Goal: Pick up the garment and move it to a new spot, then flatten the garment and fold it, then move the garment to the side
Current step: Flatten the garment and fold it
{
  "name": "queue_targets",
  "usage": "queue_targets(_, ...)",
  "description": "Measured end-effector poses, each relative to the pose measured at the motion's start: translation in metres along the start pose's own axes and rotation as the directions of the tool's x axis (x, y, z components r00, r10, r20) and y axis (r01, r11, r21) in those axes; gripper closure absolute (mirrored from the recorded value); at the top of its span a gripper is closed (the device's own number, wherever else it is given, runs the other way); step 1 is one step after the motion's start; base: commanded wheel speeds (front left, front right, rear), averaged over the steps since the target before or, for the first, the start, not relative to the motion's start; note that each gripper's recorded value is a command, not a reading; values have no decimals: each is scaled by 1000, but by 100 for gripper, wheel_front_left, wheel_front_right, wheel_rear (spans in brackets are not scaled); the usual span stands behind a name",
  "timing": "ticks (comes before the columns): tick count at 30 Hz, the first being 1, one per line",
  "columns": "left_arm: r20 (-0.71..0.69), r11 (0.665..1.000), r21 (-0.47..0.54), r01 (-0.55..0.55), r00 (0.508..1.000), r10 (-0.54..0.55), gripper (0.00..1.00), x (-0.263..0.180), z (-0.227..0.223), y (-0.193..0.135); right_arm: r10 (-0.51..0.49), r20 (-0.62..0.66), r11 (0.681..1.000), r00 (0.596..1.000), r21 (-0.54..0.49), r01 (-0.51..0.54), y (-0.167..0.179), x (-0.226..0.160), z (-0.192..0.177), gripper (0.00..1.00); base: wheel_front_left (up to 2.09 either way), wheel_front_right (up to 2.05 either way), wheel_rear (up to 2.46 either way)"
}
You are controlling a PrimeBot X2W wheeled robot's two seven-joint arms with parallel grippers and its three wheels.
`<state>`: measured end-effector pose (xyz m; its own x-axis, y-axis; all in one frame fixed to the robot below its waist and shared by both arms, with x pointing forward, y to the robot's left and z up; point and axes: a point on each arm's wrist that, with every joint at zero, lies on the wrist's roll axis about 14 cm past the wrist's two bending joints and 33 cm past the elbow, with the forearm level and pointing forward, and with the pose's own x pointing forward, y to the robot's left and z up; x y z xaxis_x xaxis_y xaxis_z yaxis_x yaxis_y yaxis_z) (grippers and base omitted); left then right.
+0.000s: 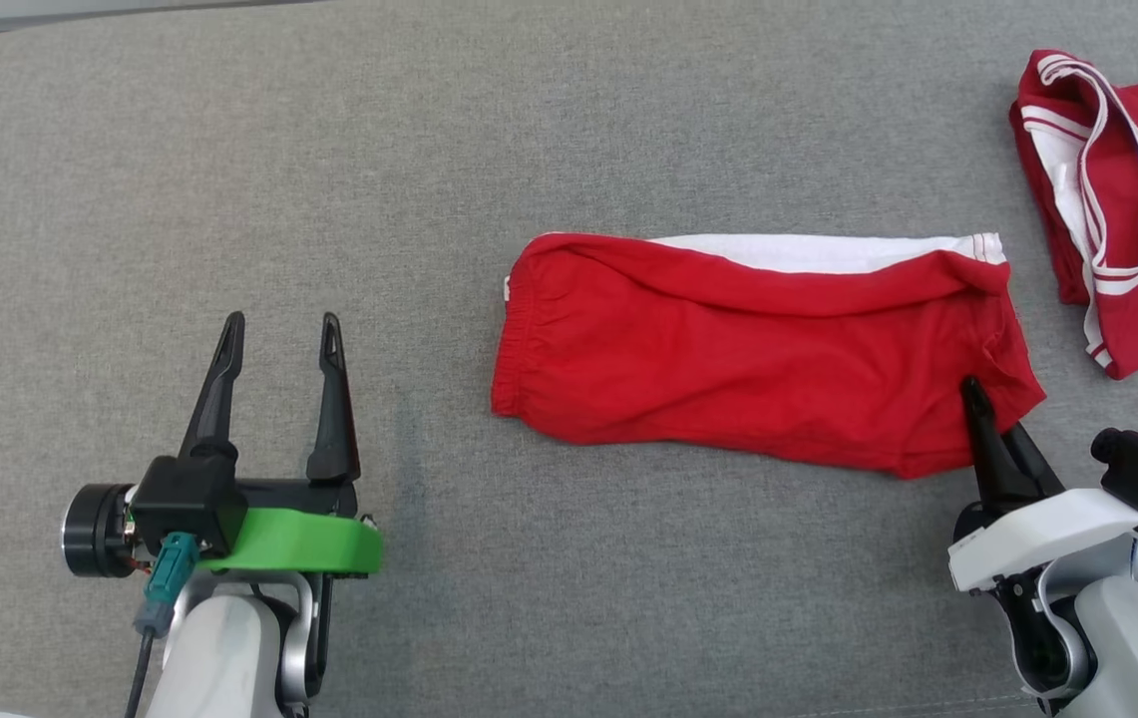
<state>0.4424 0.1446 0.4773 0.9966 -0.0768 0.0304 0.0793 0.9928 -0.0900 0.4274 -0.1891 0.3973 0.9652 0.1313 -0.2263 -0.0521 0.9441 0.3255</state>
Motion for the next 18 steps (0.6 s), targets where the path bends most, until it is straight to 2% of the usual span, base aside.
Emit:
queue_targets(5, 6, 1000, 0, 11, 1000, -11, 0, -4, 4, -4, 30, 28, 999, 999, -43, -29, 7, -4, 14, 100, 0, 0, 0)
queue_targets(7, 12, 1000, 0, 12, 1000, -12, 0, -5, 6, -4, 70, 48, 995, 996, -74, -67, 18, 1, 25, 100, 0, 0, 0)
queue_targets(10, 18, 1000, 2, 9, 1000, -9, 0, -6, 9, -3, 190, 96, 975, 977, -139, -175, 57, 17, 51, 100, 0, 0, 0)
queue_targets(14, 25, 1000, 3, 4, 1000, -4, 0, -10, 13, -1, 376, 90, 914, 922, -200, -353, 129, 30, 64, 100, 0, 0, 0)
queue_targets(18, 30, 1000, 1, -14, 999, 14, 0, -13, 16, 4, 534, 9, 830, 845, -198, -522, 199, 28, 46, 100, 0, 0, 0)
